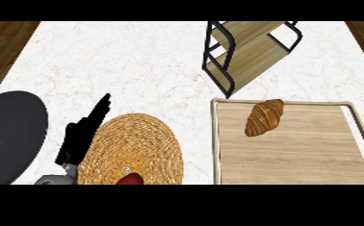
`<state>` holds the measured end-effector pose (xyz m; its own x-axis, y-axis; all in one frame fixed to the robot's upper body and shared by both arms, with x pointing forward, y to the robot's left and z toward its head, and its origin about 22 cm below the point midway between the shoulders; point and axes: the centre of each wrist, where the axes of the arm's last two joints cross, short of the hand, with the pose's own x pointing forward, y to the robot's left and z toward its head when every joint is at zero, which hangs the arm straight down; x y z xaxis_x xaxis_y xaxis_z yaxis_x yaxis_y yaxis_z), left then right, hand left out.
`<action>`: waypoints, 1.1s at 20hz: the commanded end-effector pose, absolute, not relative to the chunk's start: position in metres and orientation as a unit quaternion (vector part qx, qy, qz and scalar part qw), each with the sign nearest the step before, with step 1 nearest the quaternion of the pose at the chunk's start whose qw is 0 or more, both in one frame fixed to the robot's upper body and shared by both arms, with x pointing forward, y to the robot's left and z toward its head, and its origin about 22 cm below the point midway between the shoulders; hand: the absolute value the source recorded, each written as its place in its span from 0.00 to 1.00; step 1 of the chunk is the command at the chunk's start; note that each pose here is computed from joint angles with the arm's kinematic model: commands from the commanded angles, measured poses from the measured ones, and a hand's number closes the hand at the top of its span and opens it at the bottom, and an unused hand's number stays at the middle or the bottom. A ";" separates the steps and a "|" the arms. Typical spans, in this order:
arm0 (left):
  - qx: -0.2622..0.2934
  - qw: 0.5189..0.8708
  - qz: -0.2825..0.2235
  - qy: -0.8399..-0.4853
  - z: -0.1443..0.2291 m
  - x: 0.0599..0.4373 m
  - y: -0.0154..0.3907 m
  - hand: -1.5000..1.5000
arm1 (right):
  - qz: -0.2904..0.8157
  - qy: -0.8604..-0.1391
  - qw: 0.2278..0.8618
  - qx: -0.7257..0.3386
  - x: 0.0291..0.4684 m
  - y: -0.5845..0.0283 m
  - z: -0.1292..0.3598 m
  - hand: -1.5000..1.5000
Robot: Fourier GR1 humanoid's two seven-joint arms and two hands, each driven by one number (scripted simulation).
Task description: Pick the squash from the tray and place it in the tiered shelf
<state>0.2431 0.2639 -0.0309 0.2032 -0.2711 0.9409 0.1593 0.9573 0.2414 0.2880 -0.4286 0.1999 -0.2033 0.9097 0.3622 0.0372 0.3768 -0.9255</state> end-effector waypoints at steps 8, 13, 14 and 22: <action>0.050 0.780 -0.136 -0.609 -0.049 0.238 0.264 0.50 | 0.344 -0.710 0.509 -0.343 0.348 -0.418 0.304 1.00; 0.037 0.775 -0.144 -0.614 -0.041 0.239 0.256 0.50 | 0.336 -0.708 0.502 -0.367 0.397 -0.378 0.304 1.00; 0.038 0.774 -0.146 -0.615 -0.019 0.250 0.264 0.50 | 0.326 -0.707 0.507 -0.369 0.402 -0.374 0.322 1.00; 0.032 0.770 -0.154 -0.618 -0.022 0.246 0.249 0.50 | 0.350 -0.704 0.496 -0.369 0.444 -0.339 0.298 1.00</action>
